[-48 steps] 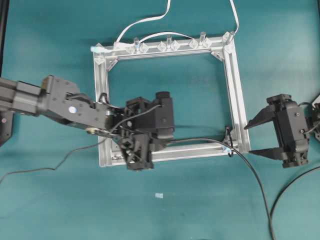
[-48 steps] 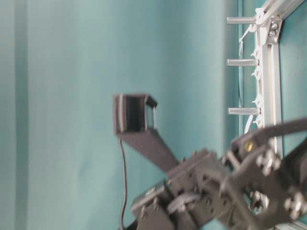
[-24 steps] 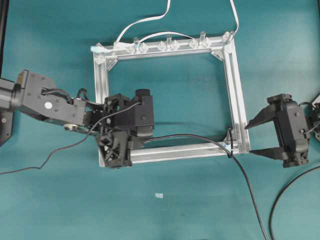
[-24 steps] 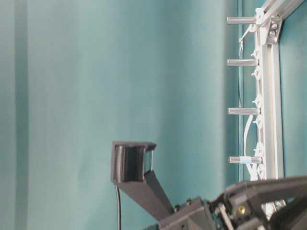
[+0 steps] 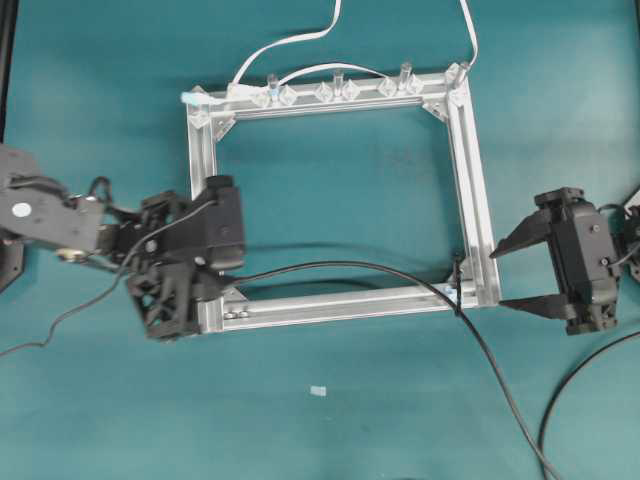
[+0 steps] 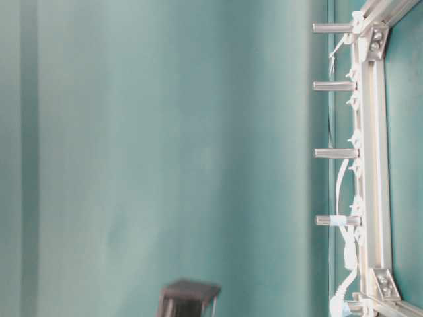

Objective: Insert the wire through the string loop located on the right side.
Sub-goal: 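Pull the cable through the loop leftward with the left gripper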

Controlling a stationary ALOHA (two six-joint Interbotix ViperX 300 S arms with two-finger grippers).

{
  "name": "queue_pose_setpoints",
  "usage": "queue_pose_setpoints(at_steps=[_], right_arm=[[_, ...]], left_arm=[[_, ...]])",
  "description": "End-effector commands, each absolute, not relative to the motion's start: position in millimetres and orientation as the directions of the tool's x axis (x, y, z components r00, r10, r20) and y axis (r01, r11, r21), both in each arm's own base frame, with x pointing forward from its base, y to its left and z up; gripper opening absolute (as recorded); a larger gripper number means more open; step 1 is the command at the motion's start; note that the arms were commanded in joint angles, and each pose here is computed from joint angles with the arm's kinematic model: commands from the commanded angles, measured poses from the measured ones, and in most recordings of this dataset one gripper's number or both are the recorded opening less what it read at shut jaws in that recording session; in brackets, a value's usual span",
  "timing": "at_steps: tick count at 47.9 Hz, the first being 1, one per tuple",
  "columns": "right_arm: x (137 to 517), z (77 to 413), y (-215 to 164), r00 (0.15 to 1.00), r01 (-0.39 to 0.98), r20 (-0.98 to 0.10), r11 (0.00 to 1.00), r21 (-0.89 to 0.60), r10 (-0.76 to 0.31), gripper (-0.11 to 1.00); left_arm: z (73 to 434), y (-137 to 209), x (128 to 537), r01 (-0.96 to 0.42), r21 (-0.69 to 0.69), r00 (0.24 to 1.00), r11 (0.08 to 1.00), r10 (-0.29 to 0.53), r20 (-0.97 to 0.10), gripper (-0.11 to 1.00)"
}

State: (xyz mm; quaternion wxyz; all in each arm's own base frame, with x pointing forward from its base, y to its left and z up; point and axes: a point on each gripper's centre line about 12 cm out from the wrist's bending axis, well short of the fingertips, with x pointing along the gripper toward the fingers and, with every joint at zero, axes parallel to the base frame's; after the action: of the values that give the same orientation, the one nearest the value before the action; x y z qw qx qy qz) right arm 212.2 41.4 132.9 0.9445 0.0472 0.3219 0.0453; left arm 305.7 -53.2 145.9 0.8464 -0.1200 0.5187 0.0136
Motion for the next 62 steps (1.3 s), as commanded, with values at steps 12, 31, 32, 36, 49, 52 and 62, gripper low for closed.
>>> queue_pose_setpoints(at_steps=[12,31,32,36,49,52,62], right_arm=[[216.0,138.7,42.3,0.804,-0.06,-0.583,0.991,0.118,0.118,0.83],[217.7,140.6,42.7,0.807,-0.06,-0.578,0.991,0.121,0.119,0.83],[217.7,140.3,42.7,0.806,-0.06,-0.579,0.991,0.12,0.119,0.83],[218.1,141.1,42.8,0.808,-0.06,-0.577,0.991,0.121,0.119,0.83],[218.5,141.6,42.9,0.809,-0.06,-0.576,0.991,0.121,0.12,0.83],[218.5,141.6,42.9,0.809,-0.06,-0.576,0.991,0.121,0.12,0.83],[218.9,142.0,43.0,0.81,-0.059,-0.574,0.991,0.123,0.119,0.83]], left_arm=[[150.4,-66.0,278.9,-0.156,-0.215,0.44,0.964,-0.128,-0.889,0.22],[125.2,-84.0,270.0,-0.105,-0.183,0.355,0.977,-0.135,-0.925,0.22],[124.9,-84.2,270.6,-0.107,-0.184,0.355,0.977,-0.135,-0.925,0.22],[121.9,-84.5,271.8,-0.108,-0.183,0.355,0.977,-0.134,-0.925,0.22],[121.4,-84.5,271.7,-0.11,-0.178,0.34,0.978,-0.131,-0.931,0.48],[121.7,-84.6,271.6,-0.11,-0.177,0.337,0.978,-0.13,-0.932,0.68],[123.7,-84.9,273.5,-0.107,-0.177,0.344,0.978,-0.131,-0.93,0.68]])
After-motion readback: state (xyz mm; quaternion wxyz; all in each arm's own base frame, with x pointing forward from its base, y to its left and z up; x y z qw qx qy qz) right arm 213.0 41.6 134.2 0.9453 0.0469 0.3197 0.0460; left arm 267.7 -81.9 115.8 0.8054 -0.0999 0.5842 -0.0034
